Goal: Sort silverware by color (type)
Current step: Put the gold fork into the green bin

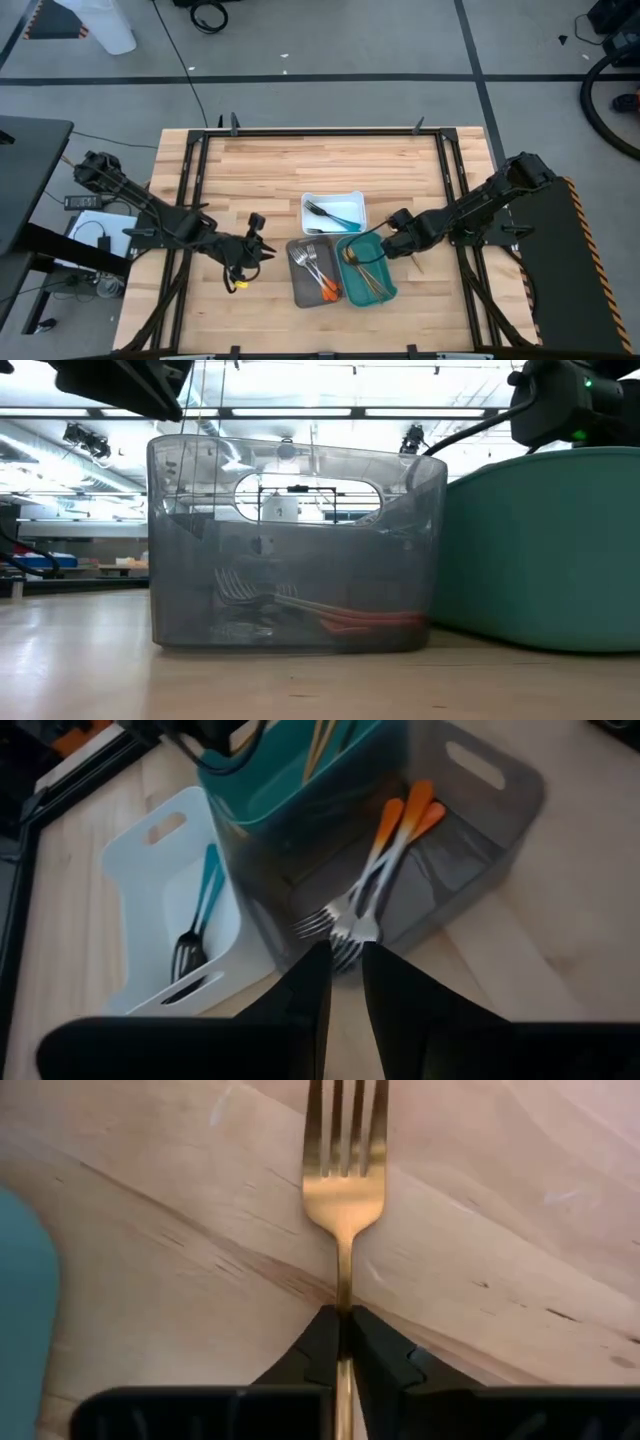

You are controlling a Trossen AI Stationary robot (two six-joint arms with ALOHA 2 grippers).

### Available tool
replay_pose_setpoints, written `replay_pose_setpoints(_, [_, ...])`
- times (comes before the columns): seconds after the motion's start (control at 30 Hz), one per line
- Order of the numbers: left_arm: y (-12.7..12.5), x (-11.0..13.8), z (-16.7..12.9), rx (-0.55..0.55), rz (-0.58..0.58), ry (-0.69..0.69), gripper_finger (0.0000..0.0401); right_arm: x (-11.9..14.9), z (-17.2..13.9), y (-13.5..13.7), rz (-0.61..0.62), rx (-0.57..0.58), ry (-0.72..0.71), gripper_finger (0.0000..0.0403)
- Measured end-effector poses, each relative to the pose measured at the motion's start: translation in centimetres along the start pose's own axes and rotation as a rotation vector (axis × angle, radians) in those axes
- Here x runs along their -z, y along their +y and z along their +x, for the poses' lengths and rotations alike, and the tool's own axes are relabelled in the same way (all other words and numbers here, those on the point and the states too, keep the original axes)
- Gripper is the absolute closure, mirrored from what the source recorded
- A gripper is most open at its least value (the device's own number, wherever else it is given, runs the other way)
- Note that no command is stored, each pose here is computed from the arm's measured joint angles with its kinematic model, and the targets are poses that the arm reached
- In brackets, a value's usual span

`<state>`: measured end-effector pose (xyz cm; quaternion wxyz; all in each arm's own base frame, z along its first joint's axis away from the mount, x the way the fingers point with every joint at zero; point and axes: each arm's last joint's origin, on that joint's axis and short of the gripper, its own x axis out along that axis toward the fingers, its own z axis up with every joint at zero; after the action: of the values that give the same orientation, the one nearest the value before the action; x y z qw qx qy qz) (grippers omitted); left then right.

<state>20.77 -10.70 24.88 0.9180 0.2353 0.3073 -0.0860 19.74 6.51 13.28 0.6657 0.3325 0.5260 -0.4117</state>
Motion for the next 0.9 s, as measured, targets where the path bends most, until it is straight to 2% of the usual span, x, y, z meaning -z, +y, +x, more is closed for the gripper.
replay_pose_setpoints(0.1, [-0.6, -0.1, -0.2, 0.020, 0.017, -0.010, 0.0333, 0.0, 0.0, 0.0, 0.000, -0.001, -0.006, 0.0389])
replay_pose_setpoints(0.4, [-1.7, -0.3, -0.7, 0.058, 0.039, -0.030, 0.0333, -0.3, -1.3, -0.4, 0.017, -0.055, -0.026, 0.0384])
replay_pose_setpoints(0.9, [-2.0, -0.6, -1.0, 0.069, 0.025, -0.044, 0.0333, -1.1, -4.5, -1.4, -0.008, -0.222, -0.111, 0.0385])
